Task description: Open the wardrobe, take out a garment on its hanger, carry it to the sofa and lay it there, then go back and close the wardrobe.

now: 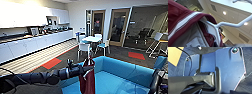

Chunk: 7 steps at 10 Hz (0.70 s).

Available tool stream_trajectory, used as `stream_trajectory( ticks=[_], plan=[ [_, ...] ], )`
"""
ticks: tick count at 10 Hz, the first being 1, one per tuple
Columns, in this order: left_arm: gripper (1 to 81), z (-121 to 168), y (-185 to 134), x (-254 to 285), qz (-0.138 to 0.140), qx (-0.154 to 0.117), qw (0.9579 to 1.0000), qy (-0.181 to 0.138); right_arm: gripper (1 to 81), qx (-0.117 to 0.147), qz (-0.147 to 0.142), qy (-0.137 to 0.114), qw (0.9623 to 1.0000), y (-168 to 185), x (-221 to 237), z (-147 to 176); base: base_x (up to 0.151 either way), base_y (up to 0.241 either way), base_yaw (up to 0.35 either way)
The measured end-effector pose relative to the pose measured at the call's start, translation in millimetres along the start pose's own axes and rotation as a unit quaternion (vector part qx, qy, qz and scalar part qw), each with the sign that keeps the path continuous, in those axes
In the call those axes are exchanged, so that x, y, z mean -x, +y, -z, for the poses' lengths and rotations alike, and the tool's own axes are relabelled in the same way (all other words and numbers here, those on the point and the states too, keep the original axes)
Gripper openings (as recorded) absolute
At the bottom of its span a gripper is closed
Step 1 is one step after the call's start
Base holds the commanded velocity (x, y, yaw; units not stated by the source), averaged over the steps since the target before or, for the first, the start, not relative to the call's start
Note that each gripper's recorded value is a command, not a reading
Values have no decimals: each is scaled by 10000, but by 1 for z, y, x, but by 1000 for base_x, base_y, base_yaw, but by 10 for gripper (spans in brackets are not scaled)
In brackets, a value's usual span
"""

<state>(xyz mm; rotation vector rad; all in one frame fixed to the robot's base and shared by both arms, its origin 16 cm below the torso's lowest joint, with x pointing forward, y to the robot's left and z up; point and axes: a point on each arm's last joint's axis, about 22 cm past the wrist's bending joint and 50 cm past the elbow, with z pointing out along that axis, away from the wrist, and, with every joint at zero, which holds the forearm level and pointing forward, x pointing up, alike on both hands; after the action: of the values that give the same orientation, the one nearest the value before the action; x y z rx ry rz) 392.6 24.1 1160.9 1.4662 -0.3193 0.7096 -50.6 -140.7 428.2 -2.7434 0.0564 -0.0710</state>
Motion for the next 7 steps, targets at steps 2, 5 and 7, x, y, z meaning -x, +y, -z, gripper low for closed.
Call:
stream_trajectory(
  ticks=[2, 5, 7],
  plan=[
    [10, 0, 0, 0, 0, 1, 10000, -1, 811, 0, 4, 9, 10000, 0, -2, 0, 0, 0, -315],
    [10, 0, 0, 0, -1, 1, 10000, -4, 811, -1, 9, 23, 10000, 0, -4, 0, 0, 0, -289],
    [10, 0, -1, 1, 0, -26, 10000, -28, 811, -1, 10, 23, 10000, 0, -4, 0, 0, 0, -178]
  ],
)
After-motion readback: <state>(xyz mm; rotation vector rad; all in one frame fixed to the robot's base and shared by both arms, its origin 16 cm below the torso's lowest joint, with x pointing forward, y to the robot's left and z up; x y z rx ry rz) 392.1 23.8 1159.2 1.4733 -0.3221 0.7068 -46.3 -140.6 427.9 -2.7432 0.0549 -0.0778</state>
